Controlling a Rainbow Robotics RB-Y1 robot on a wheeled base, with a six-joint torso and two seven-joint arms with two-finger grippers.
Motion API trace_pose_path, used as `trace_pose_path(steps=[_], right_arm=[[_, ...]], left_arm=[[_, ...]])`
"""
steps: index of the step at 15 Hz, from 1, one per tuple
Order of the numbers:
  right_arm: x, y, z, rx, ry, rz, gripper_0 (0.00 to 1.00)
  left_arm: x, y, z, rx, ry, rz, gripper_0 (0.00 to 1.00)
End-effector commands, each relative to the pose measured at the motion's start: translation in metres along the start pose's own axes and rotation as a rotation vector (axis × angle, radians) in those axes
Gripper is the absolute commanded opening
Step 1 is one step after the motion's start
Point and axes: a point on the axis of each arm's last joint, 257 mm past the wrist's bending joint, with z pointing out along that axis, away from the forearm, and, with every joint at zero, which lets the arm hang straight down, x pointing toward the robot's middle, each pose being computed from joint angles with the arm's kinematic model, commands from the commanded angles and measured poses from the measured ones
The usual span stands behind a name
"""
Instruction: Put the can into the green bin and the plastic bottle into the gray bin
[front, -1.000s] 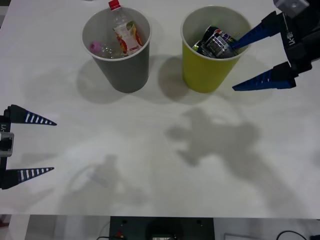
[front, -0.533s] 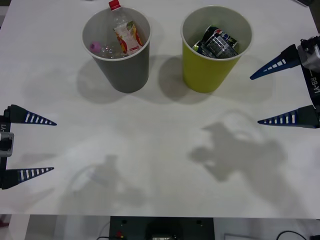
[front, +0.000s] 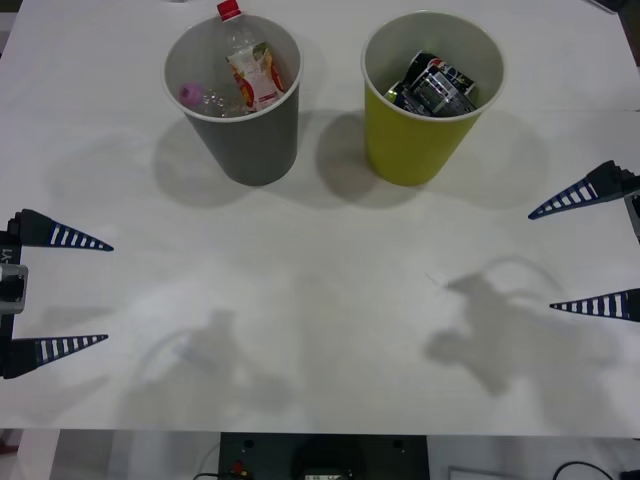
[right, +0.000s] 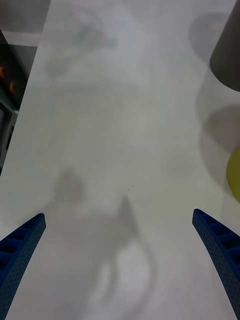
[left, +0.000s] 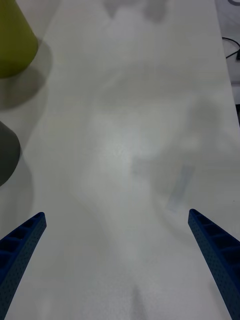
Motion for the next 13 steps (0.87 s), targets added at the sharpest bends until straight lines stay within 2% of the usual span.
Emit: trace_pose_path(steps=[1,3,5,13], right_arm=[[0.010,0.012,0.001,0.016,0.032,-0.011,1.00],[0.015,0.022,0.000,0.021,0.070,-0.019,1.00],[0.019,0.027,-0.001,0.019,0.077,-0.006,1.00],[0.026,0.025,-0.005,0.031,0.093,0.006,1.00]], left_arm=[[0.000,0.000,0.000,0.000,0.000,0.000,0.98],[0.000,0.000,0.000,0.000,0.000,0.000,0.98],[0.000,0.000,0.000,0.000,0.000,0.000,0.98],[0.000,0.000,0.000,0.000,0.000,0.000,0.98]])
